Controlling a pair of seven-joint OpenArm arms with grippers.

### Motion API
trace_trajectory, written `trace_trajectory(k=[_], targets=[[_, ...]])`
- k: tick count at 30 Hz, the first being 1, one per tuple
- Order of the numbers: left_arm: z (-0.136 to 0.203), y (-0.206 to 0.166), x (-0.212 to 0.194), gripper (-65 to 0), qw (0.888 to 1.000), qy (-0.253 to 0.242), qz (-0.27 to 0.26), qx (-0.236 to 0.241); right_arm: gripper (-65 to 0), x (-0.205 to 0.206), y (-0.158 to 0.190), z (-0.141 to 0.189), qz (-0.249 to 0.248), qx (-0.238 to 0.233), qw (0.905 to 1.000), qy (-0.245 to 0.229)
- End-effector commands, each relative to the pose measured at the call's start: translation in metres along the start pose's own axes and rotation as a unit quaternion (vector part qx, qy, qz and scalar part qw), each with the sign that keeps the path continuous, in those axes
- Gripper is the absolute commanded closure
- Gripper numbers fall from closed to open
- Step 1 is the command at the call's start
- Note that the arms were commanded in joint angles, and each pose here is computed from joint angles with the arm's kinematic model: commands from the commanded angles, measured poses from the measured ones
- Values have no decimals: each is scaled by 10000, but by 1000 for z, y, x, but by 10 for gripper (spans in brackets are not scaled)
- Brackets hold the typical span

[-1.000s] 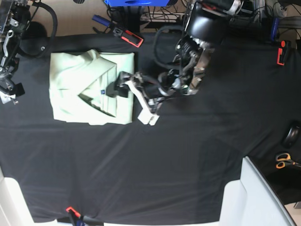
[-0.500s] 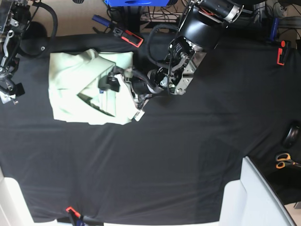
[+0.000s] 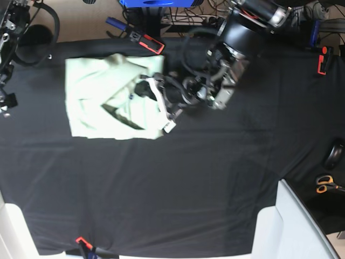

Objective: Fold the T-shirt properly
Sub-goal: 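Drag the folded shirt with the left gripper toward the table center, then release the shirt and smooth its edge with the left gripper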

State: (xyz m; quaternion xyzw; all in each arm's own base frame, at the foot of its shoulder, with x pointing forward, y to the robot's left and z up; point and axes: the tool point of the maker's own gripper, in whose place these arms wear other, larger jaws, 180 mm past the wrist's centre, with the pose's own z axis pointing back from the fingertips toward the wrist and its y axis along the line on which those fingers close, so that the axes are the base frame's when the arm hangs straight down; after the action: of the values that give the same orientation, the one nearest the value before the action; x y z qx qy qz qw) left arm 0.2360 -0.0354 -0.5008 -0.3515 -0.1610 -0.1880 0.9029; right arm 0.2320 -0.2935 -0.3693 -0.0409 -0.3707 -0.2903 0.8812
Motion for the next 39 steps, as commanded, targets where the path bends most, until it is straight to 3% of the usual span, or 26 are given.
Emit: trace_trajectory(k=[1,7,10,12,16,20,23,28,30,33,39], targets=[[14,26,-2,0,9982,272,-223,485,-489,11,-5,4,91,-63,9998,-193],[63,69,52,0,9892,444,-844,1115,-489,9,-6,4,98,-74,9998,-174],[83,89,69,0,9765,765,-1220,1602,-489,9,-7,4,96,-84,9998,-170],[87,97,74,0,9575,1180,-1744,1972,-489,8,-7,4,90,-81,9998,-167],[78,104,58,0,8965,2138,-2978,2487,-489,7,-5,4,79,-62,9998,-150],[63,109,48,0,8624,2657,-3357,2703,-489,5,-5,4,79,-58,9999,-137],[54,112,54,0,8404,2688,-3699,2908,-489,5,-6,4,77,-67,9999,-133],[44,116,63,0,7827,2817,-4476,3282,-489,0,-10,5,93,-115,9999,-76],[36,108,71,0,7657,2728,-4782,3325,-489,0,-10,5,93,-115,9999,-83],[24,93,82,0,7525,2533,-5106,3301,-489,0,-11,6,95,-119,9999,-77],[-6,49,113,0,7434,1806,-5707,2983,-489,0,-11,6,97,-127,9998,-84]])
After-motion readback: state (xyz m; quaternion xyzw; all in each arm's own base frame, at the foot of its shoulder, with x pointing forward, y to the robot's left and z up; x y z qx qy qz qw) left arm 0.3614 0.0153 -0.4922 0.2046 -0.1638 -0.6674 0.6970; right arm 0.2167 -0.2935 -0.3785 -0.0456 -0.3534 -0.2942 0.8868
